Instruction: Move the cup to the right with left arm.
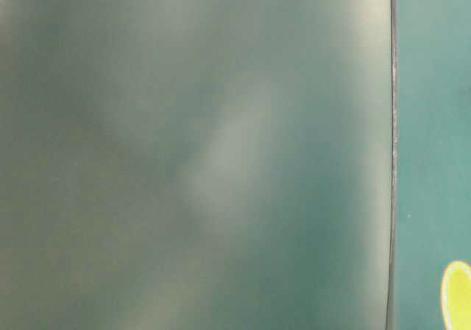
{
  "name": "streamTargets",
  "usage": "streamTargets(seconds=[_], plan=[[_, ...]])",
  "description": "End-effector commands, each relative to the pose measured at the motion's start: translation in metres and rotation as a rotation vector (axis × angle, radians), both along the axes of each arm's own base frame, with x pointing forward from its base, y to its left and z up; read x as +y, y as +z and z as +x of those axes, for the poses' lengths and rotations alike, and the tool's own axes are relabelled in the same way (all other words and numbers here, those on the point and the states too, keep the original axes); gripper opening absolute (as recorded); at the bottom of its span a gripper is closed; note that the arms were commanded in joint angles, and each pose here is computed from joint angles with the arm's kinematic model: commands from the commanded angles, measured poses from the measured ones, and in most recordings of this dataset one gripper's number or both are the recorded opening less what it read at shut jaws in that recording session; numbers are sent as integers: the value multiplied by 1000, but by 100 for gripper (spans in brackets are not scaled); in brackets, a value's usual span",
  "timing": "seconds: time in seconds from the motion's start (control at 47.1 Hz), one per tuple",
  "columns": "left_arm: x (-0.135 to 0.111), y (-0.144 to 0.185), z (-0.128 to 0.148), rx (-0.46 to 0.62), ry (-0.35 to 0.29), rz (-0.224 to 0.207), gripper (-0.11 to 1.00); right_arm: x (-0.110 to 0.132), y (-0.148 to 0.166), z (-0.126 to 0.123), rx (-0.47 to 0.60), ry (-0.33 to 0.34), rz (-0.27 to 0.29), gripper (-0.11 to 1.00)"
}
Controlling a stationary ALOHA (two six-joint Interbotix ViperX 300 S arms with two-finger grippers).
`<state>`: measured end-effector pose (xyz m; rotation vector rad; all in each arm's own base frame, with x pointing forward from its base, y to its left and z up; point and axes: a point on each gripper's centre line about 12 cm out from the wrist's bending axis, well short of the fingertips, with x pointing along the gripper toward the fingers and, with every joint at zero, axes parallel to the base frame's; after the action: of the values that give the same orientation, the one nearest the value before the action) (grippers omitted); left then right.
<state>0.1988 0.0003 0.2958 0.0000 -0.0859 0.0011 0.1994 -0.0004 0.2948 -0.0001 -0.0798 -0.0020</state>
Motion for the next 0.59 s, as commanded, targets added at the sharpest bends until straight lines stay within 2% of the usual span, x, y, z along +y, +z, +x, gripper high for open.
streamTargets(seconds=[0.0,0.424,0.573], plan=[[-1,3,2,14,-4,26,0,1,9,1,-26,8,8,-1],[-1,8,4,24,-5,26,0,1,11,2,-18,7,6,0],[-1,7,4,32,-7,11,0,1,11,3,-15,5,5,0]])
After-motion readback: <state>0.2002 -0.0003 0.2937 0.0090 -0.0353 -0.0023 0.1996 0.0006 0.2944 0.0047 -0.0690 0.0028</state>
